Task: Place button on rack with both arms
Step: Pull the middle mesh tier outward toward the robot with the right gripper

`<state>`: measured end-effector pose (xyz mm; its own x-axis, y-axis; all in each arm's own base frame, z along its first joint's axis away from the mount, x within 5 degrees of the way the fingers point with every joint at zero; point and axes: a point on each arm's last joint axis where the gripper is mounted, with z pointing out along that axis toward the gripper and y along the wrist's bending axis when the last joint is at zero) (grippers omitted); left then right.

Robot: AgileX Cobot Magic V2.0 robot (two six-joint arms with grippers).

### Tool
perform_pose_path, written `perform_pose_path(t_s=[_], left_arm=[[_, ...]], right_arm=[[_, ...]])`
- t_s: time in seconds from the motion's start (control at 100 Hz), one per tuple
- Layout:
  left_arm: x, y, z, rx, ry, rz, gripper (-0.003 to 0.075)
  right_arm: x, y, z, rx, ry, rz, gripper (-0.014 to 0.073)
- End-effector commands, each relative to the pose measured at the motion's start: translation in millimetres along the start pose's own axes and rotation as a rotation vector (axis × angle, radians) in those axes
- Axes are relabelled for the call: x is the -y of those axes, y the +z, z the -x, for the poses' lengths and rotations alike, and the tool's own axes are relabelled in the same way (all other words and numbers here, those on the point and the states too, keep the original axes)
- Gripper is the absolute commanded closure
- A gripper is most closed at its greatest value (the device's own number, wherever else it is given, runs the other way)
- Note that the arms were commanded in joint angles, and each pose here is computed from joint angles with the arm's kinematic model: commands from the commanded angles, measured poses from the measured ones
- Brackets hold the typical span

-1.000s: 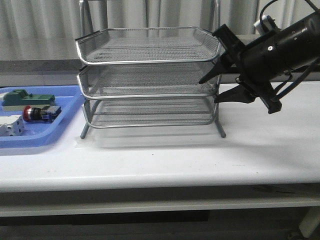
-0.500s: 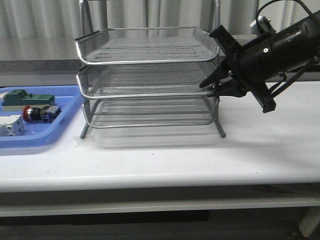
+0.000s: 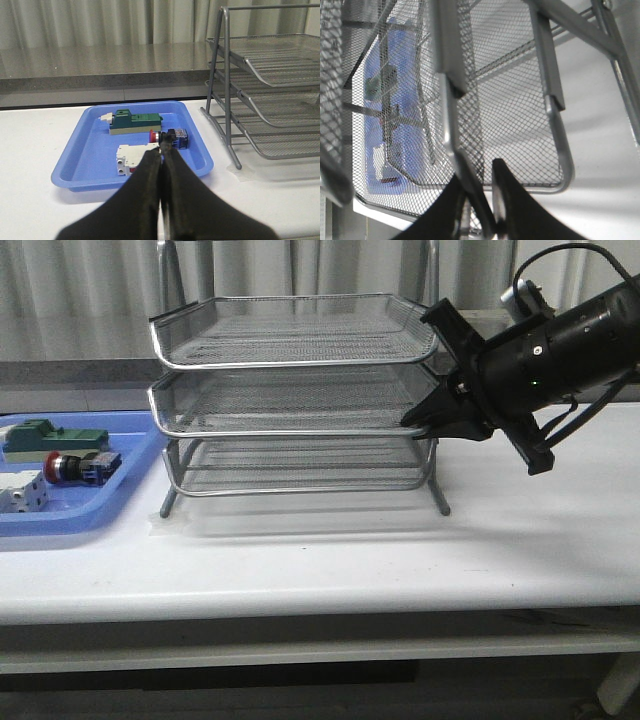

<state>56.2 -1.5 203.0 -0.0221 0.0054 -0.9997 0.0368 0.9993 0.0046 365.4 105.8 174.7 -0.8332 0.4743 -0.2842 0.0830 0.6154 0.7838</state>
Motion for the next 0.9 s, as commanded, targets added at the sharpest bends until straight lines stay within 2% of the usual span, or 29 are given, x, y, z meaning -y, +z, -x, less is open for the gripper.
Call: perform_pose_path(t_s=[0.0, 0.28, 0.68, 0.89], left_arm=[[1.0, -0.6, -6.5, 0.071, -0.007, -0.01, 0.0741], [1.0, -0.6, -6.5, 0.071, -0.007, -0.01, 0.0741], [1.0, -0.6, -6.5, 0.071, -0.007, -0.01, 0.0741], [1.0, -0.6, -6.5, 0.071, -0.007, -0.01, 0.0741]], right_arm=[[-15.3, -11.0, -9.7, -0.071, -0.028, 0.085, 0.0569], [-4.1, -24.0, -38.2, -0.184, -0.086, 0.051, 0.0569], [-4.0, -58.6, -69.8, -0.228, -0.157, 0.03, 0.0569], [-5.2, -61.8, -72.6, -0.236, -0.165, 0.037, 0.0557]])
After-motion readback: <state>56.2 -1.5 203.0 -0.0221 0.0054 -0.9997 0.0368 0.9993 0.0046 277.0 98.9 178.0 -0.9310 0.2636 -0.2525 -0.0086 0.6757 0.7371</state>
